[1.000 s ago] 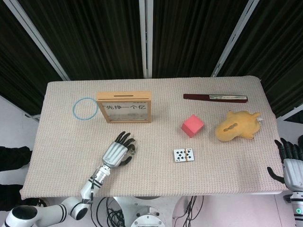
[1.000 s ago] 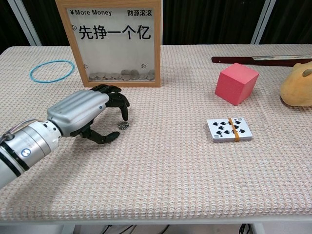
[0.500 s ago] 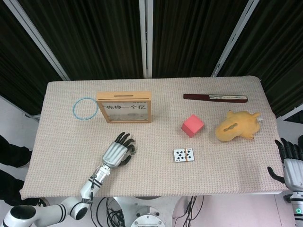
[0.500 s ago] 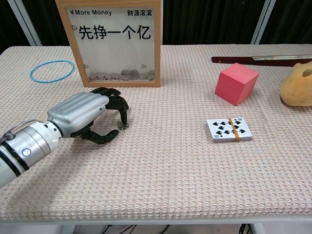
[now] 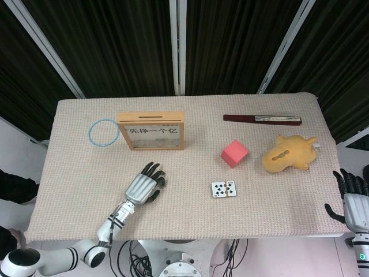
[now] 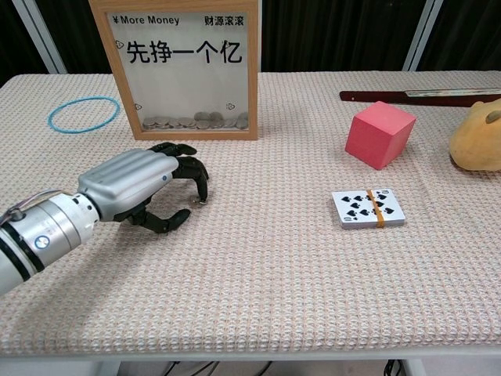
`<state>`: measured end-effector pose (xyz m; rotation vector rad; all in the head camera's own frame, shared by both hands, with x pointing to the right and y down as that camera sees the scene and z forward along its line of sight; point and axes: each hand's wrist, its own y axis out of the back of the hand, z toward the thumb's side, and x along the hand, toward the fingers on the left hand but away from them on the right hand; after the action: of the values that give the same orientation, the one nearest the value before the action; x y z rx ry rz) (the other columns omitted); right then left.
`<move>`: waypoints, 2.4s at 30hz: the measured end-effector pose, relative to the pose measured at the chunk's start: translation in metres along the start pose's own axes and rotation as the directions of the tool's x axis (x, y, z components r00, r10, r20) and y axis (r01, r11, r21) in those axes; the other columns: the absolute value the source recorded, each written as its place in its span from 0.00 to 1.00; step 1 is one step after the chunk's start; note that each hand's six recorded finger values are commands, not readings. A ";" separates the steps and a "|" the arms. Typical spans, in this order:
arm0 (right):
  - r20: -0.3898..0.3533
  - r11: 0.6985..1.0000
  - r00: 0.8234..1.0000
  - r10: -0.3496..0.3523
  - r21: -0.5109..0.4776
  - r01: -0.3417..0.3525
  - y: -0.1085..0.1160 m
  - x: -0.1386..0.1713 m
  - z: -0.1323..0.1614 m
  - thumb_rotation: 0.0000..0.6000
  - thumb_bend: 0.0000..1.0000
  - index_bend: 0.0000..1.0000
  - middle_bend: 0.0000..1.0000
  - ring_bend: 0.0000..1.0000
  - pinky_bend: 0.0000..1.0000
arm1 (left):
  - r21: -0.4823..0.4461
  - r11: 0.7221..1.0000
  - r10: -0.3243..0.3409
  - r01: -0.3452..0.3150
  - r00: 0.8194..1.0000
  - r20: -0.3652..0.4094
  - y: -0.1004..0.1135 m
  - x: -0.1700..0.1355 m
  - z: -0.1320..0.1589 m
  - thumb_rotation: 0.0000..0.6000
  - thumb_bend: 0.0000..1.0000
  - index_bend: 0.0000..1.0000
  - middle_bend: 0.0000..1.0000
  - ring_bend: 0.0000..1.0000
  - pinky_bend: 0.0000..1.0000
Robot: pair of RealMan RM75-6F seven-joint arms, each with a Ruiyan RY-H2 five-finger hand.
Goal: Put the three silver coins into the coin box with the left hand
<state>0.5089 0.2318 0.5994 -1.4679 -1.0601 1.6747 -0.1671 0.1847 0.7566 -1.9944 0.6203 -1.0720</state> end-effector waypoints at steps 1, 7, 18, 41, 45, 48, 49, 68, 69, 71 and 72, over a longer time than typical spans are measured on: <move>0.001 1.000 1.000 0.000 0.000 0.000 0.000 0.000 0.000 1.00 0.22 0.00 0.00 0.00 0.00 | 0.001 1.000 -0.002 0.002 1.000 0.000 0.000 0.000 0.000 1.00 0.26 0.37 0.19 0.02 0.05; 0.003 1.000 1.000 -0.005 0.000 0.005 0.002 -0.001 0.000 1.00 0.22 0.00 0.00 0.00 0.00 | 0.004 1.000 -0.004 0.004 1.000 -0.003 0.001 0.002 0.000 1.00 0.25 0.40 0.19 0.02 0.05; 0.008 1.000 1.000 0.000 0.002 0.000 0.001 -0.002 -0.002 1.00 0.22 0.00 0.00 0.00 0.00 | -0.002 1.000 0.015 -0.015 1.000 0.000 0.001 0.005 0.000 1.00 0.26 0.49 0.20 0.02 0.05; 0.011 1.000 1.000 0.005 0.007 -0.005 0.000 0.000 -0.002 1.00 0.23 0.00 0.00 0.00 0.00 | -0.058 0.993 0.102 -0.102 0.995 0.006 0.005 0.005 -0.002 1.00 0.26 0.46 0.26 0.04 0.06; 0.014 1.000 1.000 0.008 0.007 -0.008 -0.001 0.000 -0.003 1.00 0.23 0.00 0.00 0.00 0.00 | -0.070 0.992 0.109 -0.108 0.994 0.004 0.004 0.005 -0.003 1.00 0.30 0.49 0.27 0.04 0.07; 0.016 1.000 1.000 0.011 0.007 -0.011 -0.001 -0.001 -0.003 1.00 0.22 0.00 0.00 0.00 0.00 | -0.072 0.991 0.112 -0.112 0.994 0.001 0.003 0.006 -0.003 1.00 0.34 0.51 0.27 0.04 0.07; 0.016 1.000 1.000 0.011 0.007 -0.011 -0.001 -0.001 -0.004 1.00 0.22 0.00 0.00 0.00 0.00 | -0.073 0.991 0.113 -0.113 0.994 0.001 0.003 0.007 -0.003 1.00 0.37 0.52 0.27 0.04 0.07; 0.016 1.000 1.000 0.013 0.008 -0.013 -0.002 -0.001 -0.004 1.00 0.23 0.00 0.00 0.00 0.00 | -0.113 0.987 0.110 -0.110 0.994 -0.011 0.004 0.007 -0.003 1.00 0.48 0.59 0.28 0.04 0.07; 0.016 1.000 1.000 0.012 0.008 -0.012 -0.002 -0.001 -0.004 1.00 0.23 0.00 0.00 0.00 0.00 | -0.115 0.987 0.110 -0.111 0.994 -0.012 0.004 0.007 -0.003 1.00 0.48 0.59 0.28 0.04 0.07; 0.015 1.000 1.000 0.010 0.007 -0.010 -0.001 -0.001 -0.003 1.00 0.23 0.00 0.00 0.00 0.00 | -0.122 0.986 0.112 -0.112 0.994 -0.013 0.006 0.007 -0.003 1.00 0.49 0.60 0.28 0.04 0.07; 0.015 1.000 1.000 0.009 0.007 -0.009 -0.001 -0.001 -0.003 1.00 0.23 0.00 0.00 0.00 0.00 | -0.126 0.985 0.113 -0.114 0.993 -0.012 0.006 0.007 -0.002 1.00 0.49 0.60 0.28 0.04 0.07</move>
<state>0.5122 0.2312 0.6006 -1.4598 -1.0558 1.6960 -0.1658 0.1754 0.7552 -2.0379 0.8130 -0.9906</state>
